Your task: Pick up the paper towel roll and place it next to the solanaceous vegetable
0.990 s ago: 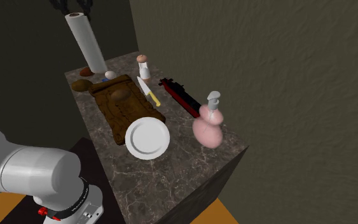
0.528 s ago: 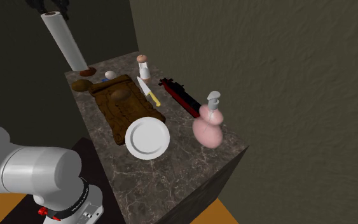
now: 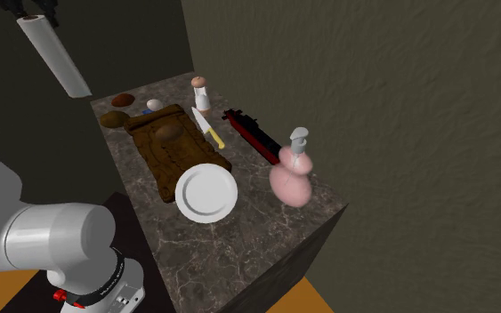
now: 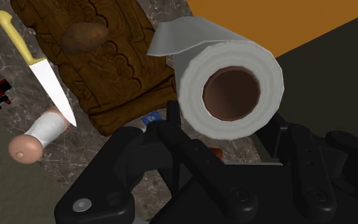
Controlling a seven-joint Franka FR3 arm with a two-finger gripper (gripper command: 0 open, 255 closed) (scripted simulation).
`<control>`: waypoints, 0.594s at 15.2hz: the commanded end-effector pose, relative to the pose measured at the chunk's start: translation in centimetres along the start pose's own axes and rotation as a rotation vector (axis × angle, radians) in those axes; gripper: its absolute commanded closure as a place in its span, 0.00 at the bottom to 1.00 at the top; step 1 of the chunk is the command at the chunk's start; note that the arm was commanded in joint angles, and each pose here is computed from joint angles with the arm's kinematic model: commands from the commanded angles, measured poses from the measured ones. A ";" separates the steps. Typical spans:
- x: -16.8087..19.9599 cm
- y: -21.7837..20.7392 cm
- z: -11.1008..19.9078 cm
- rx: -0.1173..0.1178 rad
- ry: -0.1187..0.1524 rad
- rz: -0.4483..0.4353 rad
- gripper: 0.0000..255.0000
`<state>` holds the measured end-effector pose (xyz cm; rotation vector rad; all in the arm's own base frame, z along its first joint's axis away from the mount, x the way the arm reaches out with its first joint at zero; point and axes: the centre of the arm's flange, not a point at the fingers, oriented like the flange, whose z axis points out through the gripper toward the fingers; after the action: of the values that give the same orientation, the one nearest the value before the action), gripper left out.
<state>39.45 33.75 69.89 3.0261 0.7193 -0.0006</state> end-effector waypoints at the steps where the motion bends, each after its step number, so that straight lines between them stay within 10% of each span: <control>1: 0.7 -1.5 -0.2 0.001 0.000 0.002 1.00; 9: 0.7 -1.6 4.0 0.001 0.000 0.002 1.00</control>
<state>39.39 35.46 66.38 3.0271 0.7164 -0.0013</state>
